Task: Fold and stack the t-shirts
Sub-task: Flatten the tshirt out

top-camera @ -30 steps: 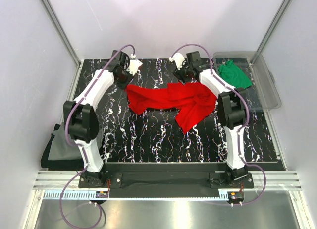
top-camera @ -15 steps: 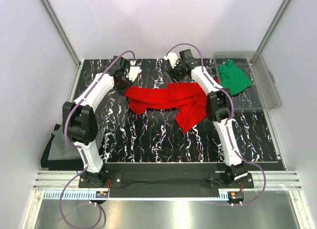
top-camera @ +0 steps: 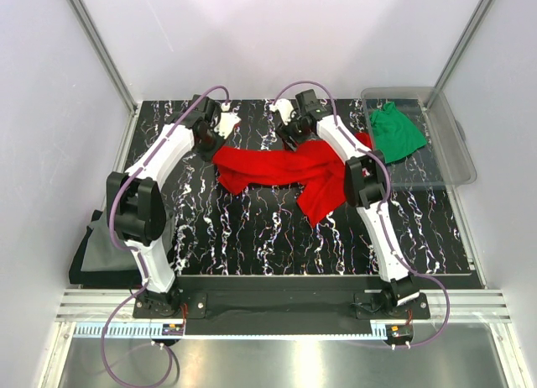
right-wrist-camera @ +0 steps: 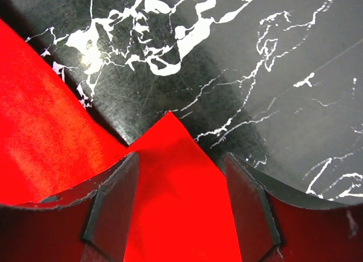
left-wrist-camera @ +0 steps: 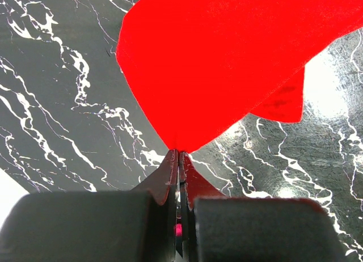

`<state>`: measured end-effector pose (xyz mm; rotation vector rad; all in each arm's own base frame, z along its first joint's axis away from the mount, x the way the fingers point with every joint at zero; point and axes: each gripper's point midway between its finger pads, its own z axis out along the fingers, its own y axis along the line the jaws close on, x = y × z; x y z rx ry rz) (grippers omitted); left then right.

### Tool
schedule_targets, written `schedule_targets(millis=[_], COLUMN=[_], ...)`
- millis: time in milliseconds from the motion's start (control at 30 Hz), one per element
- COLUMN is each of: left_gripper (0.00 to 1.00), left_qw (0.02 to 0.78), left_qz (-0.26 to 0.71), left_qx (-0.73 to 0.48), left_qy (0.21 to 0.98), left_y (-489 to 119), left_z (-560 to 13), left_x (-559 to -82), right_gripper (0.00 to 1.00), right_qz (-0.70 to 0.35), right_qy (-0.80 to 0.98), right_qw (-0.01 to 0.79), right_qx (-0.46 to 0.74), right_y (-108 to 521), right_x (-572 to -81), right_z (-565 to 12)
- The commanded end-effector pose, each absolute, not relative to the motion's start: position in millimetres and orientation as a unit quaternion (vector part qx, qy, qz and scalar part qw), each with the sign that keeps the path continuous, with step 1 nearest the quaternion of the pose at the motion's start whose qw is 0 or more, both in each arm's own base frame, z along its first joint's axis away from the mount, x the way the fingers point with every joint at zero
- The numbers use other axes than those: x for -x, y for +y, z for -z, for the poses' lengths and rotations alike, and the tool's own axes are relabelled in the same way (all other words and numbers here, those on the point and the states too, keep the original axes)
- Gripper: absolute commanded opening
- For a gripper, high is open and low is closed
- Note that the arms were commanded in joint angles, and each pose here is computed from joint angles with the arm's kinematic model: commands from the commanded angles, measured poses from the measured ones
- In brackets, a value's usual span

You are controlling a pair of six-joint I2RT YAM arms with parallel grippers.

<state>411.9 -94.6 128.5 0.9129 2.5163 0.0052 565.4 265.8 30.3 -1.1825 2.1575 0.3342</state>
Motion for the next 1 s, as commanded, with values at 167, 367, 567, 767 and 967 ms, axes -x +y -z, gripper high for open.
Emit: schedule_targets(millis=[167, 367, 567, 767, 967], left_gripper=[0.0, 0.0, 0.0, 0.0, 0.0], left_qw=[0.237, 0.235, 0.234, 0.242, 0.303], left_qz=[-0.016, -0.017, -0.016, -0.018, -0.039], left_qx=[-0.329, -0.329, -0.331, -0.332, -0.333], left_qy=[0.914, 0.914, 0.914, 0.911, 0.892], left_y=[-94.6, -94.6, -96.8, -98.2, -100.2], left_z=[-129.9, -128.4, -127.1, -132.0, -182.7], left_x=[-413.6, -413.2, -415.1, -423.0, -451.0], right_gripper=[0.68, 0.68, 0.31, 0.0, 0.0], right_qz=[-0.134, -0.136, -0.133, -0.075, -0.02], right_qy=[0.811, 0.824, 0.825, 0.824, 0.788], right_qw=[0.321, 0.31, 0.31, 0.342, 0.479], right_qx=[0.47, 0.455, 0.453, 0.446, 0.388], right_y=[283.8, 282.9, 284.9, 270.1, 240.2], right_x=[-563.8, -564.7, -568.0, -588.3, -622.5], right_z=[-21.0, -4.6, -2.8, -28.0, -177.9])
